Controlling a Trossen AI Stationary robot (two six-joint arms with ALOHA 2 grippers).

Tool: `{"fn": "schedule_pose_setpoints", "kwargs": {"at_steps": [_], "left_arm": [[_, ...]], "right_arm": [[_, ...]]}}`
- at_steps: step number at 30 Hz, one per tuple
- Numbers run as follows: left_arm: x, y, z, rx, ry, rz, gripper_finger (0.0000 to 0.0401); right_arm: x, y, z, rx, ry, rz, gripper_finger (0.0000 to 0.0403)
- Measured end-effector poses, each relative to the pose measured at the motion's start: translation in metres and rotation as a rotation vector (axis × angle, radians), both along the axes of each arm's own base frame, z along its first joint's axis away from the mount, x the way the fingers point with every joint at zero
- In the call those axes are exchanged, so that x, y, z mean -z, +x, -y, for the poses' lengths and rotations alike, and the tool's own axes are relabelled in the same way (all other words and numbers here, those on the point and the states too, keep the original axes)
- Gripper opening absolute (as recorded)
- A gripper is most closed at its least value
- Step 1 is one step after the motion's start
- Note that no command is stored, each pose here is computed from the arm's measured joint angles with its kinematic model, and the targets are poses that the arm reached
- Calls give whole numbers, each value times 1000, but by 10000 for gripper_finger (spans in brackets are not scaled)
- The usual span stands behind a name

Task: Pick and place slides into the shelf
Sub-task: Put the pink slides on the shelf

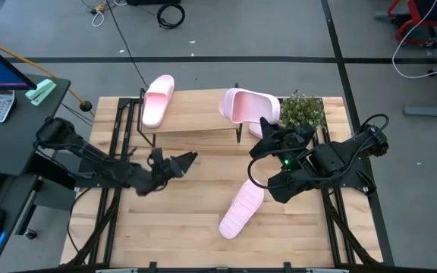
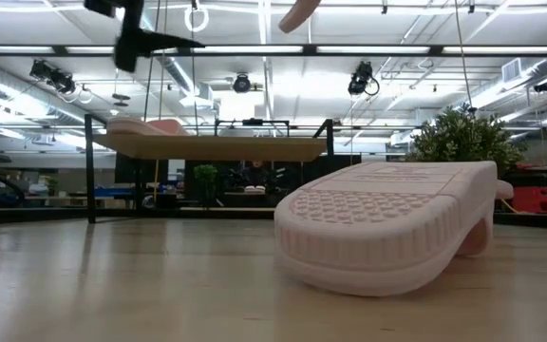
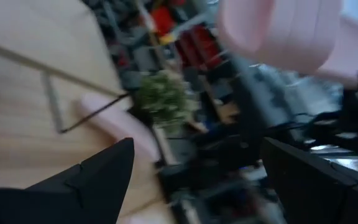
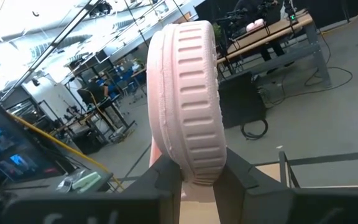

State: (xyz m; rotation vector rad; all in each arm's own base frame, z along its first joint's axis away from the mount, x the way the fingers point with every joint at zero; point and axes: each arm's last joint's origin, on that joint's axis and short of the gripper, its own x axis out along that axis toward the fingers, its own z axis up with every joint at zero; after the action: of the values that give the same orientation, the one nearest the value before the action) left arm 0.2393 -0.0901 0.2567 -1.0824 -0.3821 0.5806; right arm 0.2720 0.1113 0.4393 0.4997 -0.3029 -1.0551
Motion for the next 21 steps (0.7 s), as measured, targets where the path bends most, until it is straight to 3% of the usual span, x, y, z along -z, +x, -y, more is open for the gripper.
{"fn": "schedule_pose_setpoints", "kwargs": {"at_steps": [9, 21], "left_arm": [[-17, 6, -52, 133, 109, 319, 355], [-23, 9, -86, 158, 95, 440, 355]], "right_arm": [[-1, 0, -3, -9, 16, 30, 64], [-7, 7, -6, -8, 85, 158, 64]]}}
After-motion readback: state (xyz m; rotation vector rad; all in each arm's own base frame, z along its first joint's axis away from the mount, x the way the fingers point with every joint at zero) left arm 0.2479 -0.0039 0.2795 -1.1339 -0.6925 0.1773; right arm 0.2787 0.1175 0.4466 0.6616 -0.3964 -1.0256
